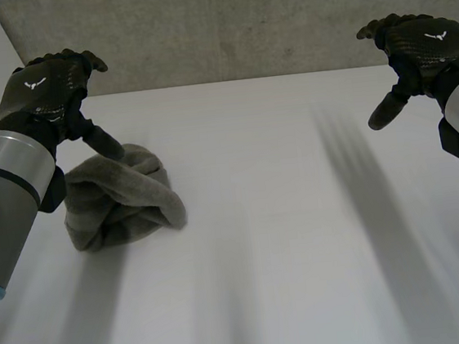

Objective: Fold the towel.

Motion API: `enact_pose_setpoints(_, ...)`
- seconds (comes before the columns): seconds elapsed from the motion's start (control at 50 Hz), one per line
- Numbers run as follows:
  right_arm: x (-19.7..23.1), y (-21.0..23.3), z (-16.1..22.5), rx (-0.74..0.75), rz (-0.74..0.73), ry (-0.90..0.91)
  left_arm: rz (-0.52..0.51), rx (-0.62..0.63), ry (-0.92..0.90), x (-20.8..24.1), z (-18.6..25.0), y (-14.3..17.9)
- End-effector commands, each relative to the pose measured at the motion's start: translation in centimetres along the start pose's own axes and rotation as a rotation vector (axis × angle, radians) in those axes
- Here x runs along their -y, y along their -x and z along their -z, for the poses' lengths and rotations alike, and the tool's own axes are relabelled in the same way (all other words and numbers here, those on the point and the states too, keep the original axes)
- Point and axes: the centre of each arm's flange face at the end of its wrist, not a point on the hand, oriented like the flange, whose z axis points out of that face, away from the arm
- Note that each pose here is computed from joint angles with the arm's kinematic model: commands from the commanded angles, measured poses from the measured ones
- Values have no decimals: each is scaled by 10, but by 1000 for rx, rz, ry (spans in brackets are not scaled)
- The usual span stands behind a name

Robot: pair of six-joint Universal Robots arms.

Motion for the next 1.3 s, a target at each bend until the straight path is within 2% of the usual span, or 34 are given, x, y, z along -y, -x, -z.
enact_pose_setpoints(0.02, -6, 2, -3, -5, -1, -2, 31, 4, -24, -2, -2, -3)
enact_pose_setpoints(0.04, -24, 8, -12, -17, -4, -8, 117, 11, -93, -5, -6, -13)
enact_pose_setpoints(0.06, -7, 2, -4, -5, -1, -2, 34, 4, -28, -1, -2, -4)
enact_pose_setpoints(0.08, -22, 8, -10, -16, -5, -10, 117, 11, -93, -5, -6, -13)
enact_pose_setpoints(0.1, -8, 3, -4, -6, -2, -4, 43, 5, -35, -2, -3, -5)
enact_pose_setpoints(0.12, -21, 9, -8, -15, -11, -13, 118, 11, -99, -2, -4, -12)
enact_pose_setpoints(0.14, -8, 3, -4, -6, -4, -5, 43, 5, -37, -1, -2, -5)
enact_pose_setpoints(0.16, -20, 9, -8, -15, -11, -13, 120, 10, -104, -1, -2, -12)
enact_pose_setpoints(0.18, -10, 4, -4, -7, -4, -6, 53, 6, -46, -1, -2, -5)
enact_pose_setpoints(0.2, -21, 9, -6, -13, -11, -9, 120, 10, -104, -1, -2, -12)
enact_pose_setpoints(0.22, -11, 4, -4, -7, -4, -5, 57, 6, -49, -1, -2, -6)
enact_pose_setpoints(0.24, -23, 10, -4, -12, -11, -3, 121, 9, -108, 0, 0, -12)
enact_pose_setpoints(0.26, -13, 5, -4, -8, -5, -3, 65, 6, -58, -1, -1, -7)
enact_pose_setpoints(0.28, -23, 10, -4, -12, -11, -3, 119, 9, -108, 0, 3, -12)
enact_pose_setpoints(0.3, -14, 5, -4, -8, -6, -3, 69, 7, -63, -1, 0, -7)
enact_pose_setpoints(0.32, -25, 10, -1, -7, -13, 1, 119, 9, -108, 0, 3, -12)
enact_pose_setpoints(0.34, -15, 6, -3, -6, -7, -1, 73, 7, -65, -1, 0, -7)
enact_pose_setpoints(0.36, -26, 11, 0, -6, -13, 1, 119, 9, -108, -1, 3, -11)
enact_pose_setpoints(0.38, -17, 7, -2, -6, -8, -1, 79, 7, -71, -1, 0, -8)
enact_pose_setpoints(0.4, -26, 11, 0, -6, -13, 1, 119, 9, -107, -1, 2, -12)
enact_pose_setpoints(0.42, -17, 7, -2, -6, -8, -1, 82, 8, -73, -1, 0, -8)
enact_pose_setpoints(0.44, -25, 11, 0, -6, -13, 0, 119, 9, -107, -2, 2, -12)
enact_pose_setpoints(0.94, -20, 10, -1, -8, -2, -9, 99, 9, -93, -5, -8, -7)
enact_pose_setpoints(1.04, -23, 12, -1, 12, -1, 9, 0, -76, -99, -3, -11, -11)
enact_pose_setpoints(1.08, -25, 14, -1, 33, -2, 19, -108, -79, -85, -8, -17, -2)
enact_pose_setpoints(1.1, -26, 17, -1, 63, -5, 30, -108, -79, -85, -8, -17, -1)
enact_pose_setpoints(1.14, -31, 21, -2, 97, -7, 44, -207, -46, -58, -15, -24, 19)
enact_pose_setpoints(1.22, -49, 43, -5, 212, -32, 94, -279, -36, -22, -24, -27, 31)
enact_pose_setpoints(1.3, -58, 63, -5, 264, -40, 118, -351, -96, 32, -35, -24, 34)
